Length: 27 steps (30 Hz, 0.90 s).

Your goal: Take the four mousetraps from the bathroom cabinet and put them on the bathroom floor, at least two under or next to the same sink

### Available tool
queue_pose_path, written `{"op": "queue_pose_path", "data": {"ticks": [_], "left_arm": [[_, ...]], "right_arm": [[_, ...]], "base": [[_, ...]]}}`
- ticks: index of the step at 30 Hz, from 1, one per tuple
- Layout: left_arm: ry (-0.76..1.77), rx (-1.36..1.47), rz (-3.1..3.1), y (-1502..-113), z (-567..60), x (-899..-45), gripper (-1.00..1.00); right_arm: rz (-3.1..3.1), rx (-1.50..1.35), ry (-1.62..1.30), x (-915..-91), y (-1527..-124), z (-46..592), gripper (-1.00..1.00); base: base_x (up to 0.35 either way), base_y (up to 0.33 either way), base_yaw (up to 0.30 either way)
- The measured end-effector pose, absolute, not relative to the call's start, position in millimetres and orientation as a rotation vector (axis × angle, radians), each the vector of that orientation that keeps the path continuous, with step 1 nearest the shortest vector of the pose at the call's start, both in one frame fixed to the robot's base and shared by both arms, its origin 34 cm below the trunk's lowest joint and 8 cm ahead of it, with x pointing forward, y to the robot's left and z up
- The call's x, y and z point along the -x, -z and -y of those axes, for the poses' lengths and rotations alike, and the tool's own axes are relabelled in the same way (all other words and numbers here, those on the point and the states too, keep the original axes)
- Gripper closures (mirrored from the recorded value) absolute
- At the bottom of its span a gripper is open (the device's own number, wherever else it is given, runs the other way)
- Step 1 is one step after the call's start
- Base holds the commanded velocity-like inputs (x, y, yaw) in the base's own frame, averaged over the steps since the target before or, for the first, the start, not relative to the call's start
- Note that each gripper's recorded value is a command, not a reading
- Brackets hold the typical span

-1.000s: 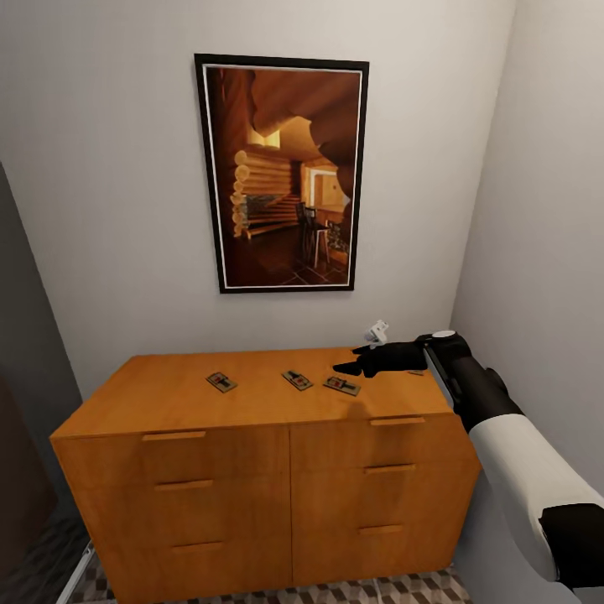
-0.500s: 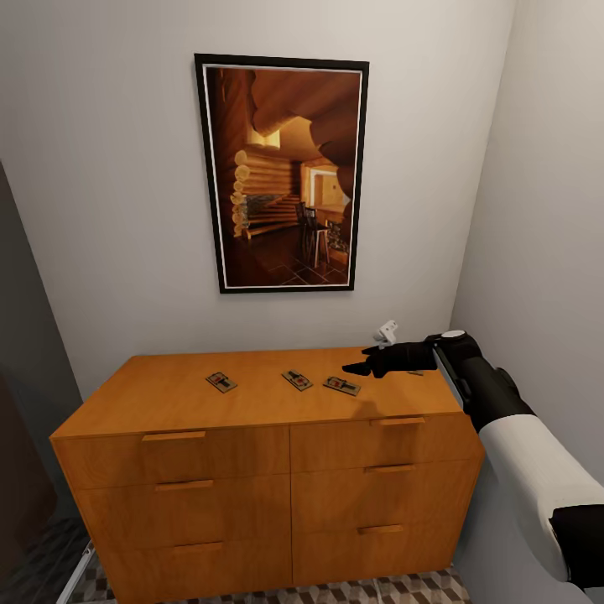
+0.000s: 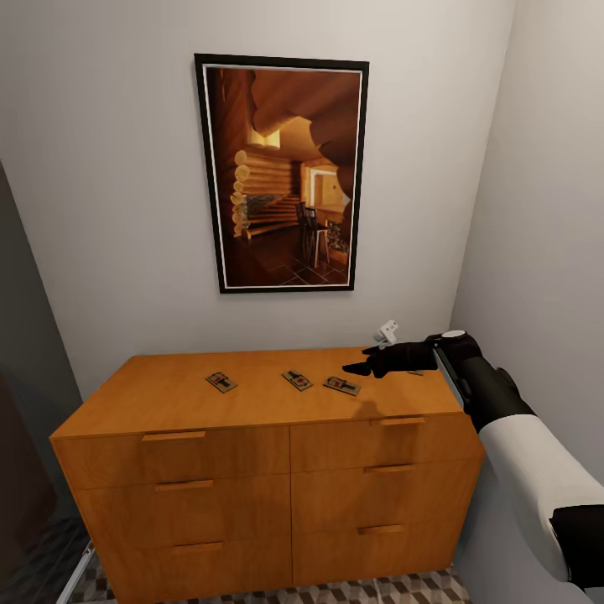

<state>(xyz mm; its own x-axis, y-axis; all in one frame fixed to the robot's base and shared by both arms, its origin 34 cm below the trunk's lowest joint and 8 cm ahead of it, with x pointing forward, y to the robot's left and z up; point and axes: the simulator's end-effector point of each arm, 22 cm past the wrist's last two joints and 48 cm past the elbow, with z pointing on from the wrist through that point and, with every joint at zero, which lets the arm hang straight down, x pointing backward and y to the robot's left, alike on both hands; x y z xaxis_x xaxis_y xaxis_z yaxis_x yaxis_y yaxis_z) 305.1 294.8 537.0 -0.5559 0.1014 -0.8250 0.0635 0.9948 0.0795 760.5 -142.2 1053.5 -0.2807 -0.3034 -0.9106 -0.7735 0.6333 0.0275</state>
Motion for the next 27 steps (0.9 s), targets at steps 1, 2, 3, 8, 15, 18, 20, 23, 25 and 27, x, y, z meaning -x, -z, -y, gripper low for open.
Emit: {"op": "queue_pose_path", "data": {"ticks": [1,2,3,8,15,18,20,23,25,27], "left_arm": [[-0.050,-0.115,-2.162,-537.0,-294.8,-305.1,-1.00],[-0.050,-0.115,-2.162,-537.0,-294.8,-305.1,-1.00],[-0.050,-0.115,-2.162,-537.0,-294.9,-305.1,-1.00],[-0.050,-0.115,-2.162,-537.0,-294.9,-305.1,-1.00],[-0.050,-0.115,-2.162,-537.0,-295.0,-305.1,-1.00],[-0.050,-0.115,-2.162,-537.0,-295.0,-305.1,-1.00],[-0.050,-0.115,-2.162,-537.0,-295.0,-305.1,-1.00],[-0.050,-0.115,-2.162,-537.0,-295.0,-305.1,-1.00],[-0.050,-0.115,-2.162,-537.0,-295.0,-305.1,-1.00],[-0.050,-0.115,-2.162,-537.0,-295.0,-305.1,-1.00]], "right_arm": [[-1.857,0.860,-0.590,-760.5,-1053.5,142.1,-1.00],[-1.857,0.860,-0.590,-760.5,-1053.4,142.2,-1.00],[-1.858,0.860,-0.590,-760.5,-1053.2,142.1,-1.00],[-1.864,0.858,-0.591,-760.7,-1050.8,142.7,-1.00],[-1.896,0.843,-0.603,-761.8,-1038.5,146.3,-1.00],[-1.905,0.839,-0.605,-762.1,-1034.9,147.8,-1.00],[-1.913,0.835,-0.603,-762.5,-1032.4,150.5,-1.00],[-1.930,0.823,-0.590,-763.9,-1027.9,162.6,-1.00],[-1.935,0.818,-0.584,-764.4,-1026.7,168.0,-1.00],[-1.939,0.814,-0.579,-764.8,-1025.9,172.1,-1.00]], "base": [[0.000,0.000,0.000],[0.000,0.000,0.000],[0.000,0.000,0.000],[0.000,0.000,0.000],[0.000,0.000,0.000],[0.000,0.000,0.000],[0.000,0.000,0.000],[0.000,0.000,0.000],[0.000,0.000,0.000],[0.000,0.000,0.000]]}}
